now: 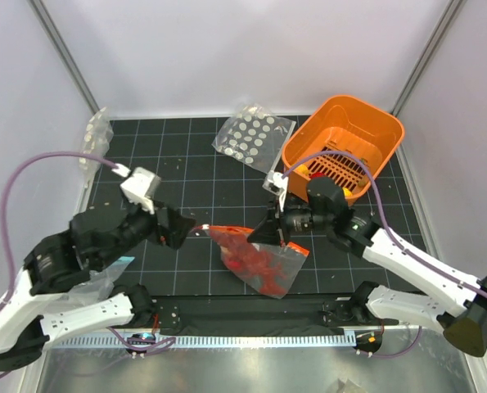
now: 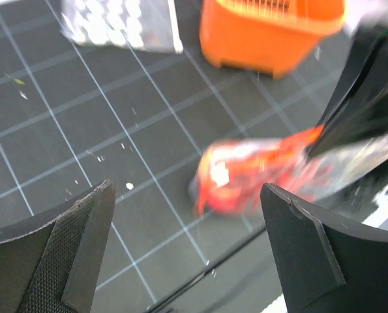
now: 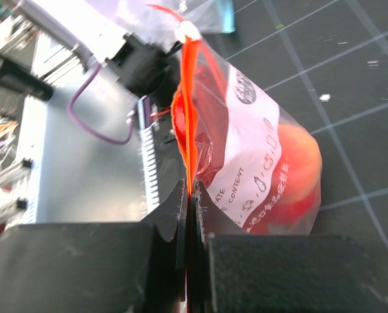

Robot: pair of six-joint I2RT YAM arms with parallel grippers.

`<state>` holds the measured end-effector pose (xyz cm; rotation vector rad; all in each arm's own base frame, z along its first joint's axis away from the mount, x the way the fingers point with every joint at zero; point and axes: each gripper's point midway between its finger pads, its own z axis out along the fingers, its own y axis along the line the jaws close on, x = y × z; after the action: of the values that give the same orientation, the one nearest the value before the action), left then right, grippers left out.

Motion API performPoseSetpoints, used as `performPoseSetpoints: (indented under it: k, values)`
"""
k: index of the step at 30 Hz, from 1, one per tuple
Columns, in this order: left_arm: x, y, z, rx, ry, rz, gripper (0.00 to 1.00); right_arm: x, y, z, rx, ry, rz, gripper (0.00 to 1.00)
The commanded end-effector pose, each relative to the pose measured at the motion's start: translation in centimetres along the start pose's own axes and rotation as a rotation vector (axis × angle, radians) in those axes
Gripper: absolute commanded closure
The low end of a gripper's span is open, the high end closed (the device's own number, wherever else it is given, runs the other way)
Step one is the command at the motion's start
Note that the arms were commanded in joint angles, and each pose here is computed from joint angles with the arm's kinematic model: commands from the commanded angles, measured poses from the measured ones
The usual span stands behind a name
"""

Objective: Place the food in the zip-top bag and seal the zipper
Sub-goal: Place the zipper food storage bag at the center of the board.

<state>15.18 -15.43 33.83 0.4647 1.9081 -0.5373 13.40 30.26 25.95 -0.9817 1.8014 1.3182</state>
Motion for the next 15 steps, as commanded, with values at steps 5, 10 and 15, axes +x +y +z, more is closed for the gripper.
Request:
performPoseSetpoints:
  k: [5, 10, 15]
  values:
    - [-4.2, 1.4, -1.6, -0.083, -0.135, -0.086, 0.04, -5.0, 2.6, 1.7, -0.143, -0.025, -0.158, 0.97]
    - [-4.4, 1.3, -1.1, -0.091, -0.129, -0.082, 0.04, -4.3, -1.3, 3.7, -0.059, 0.06, -0.109, 0.84]
    - [-4.2, 1.2, -0.7, -0.099, -0.113, -0.067, 0.03, -6.8, -6.3, 4.9, 0.169, 0.016, -0.052, 0.29]
